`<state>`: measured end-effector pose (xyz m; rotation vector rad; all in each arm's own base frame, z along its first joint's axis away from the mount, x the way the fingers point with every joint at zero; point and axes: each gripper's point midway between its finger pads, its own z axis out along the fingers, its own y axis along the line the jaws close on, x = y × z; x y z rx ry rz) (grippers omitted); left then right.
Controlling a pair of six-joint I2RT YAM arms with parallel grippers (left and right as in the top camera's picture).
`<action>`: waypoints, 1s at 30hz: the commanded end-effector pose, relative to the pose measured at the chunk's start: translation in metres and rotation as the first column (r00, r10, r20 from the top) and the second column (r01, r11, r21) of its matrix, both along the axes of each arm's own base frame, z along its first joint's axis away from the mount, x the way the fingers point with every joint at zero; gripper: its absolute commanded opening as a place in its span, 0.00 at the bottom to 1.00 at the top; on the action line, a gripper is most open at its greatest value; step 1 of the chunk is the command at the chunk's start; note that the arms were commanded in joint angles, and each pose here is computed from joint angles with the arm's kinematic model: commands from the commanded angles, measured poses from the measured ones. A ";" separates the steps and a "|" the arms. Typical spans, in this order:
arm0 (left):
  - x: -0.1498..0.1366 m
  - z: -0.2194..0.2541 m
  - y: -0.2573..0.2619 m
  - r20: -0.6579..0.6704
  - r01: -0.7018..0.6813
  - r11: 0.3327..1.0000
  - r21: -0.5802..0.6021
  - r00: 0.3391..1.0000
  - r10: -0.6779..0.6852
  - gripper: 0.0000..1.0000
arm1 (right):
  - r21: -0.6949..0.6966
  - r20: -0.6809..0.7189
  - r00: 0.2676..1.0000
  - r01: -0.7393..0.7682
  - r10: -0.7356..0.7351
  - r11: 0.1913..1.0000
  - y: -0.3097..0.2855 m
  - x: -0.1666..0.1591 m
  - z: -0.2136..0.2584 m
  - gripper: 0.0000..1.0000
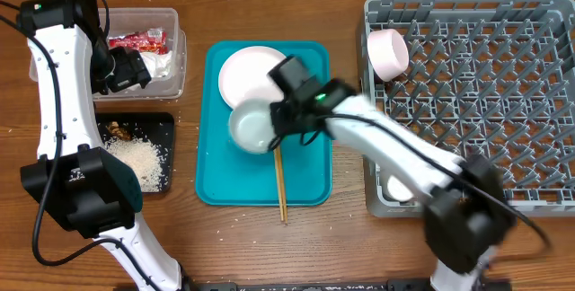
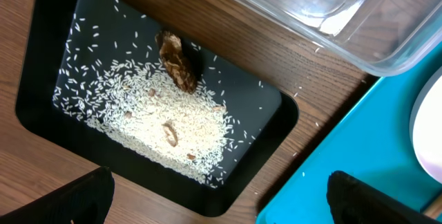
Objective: Sort waste into correct bins and load items into the dishwasher
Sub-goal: 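Carry the grey bowl into the dish rack and release it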
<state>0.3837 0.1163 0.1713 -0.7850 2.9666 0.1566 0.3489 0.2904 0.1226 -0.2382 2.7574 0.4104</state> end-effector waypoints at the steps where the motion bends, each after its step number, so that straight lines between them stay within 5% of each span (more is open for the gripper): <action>1: 0.000 0.008 0.001 0.024 -0.013 1.000 0.014 1.000 0.012 1.00 | -0.020 0.338 0.919 0.223 -0.203 0.975 -0.077 0.024 0.129 0.04; 6: 0.000 0.008 0.001 0.024 -0.013 1.000 0.014 1.000 0.012 1.00 | -0.130 0.601 0.666 0.628 -0.442 0.767 -0.199 0.015 0.194 0.04; 10: 0.000 0.008 0.001 0.024 -0.013 1.000 0.014 1.000 0.012 1.00 | -0.250 0.726 0.543 0.781 -0.423 0.573 -0.254 0.008 0.208 0.04; 20: 0.000 0.008 0.001 0.024 -0.013 1.000 0.014 1.000 0.012 1.00 | -0.726 0.685 0.728 0.685 -0.015 0.067 -0.280 0.039 0.145 0.04; 30: 0.000 0.008 0.001 0.024 -0.013 1.000 0.014 1.000 0.012 1.00 | -0.810 0.582 0.812 0.583 -0.034 0.067 -0.273 0.049 0.083 0.04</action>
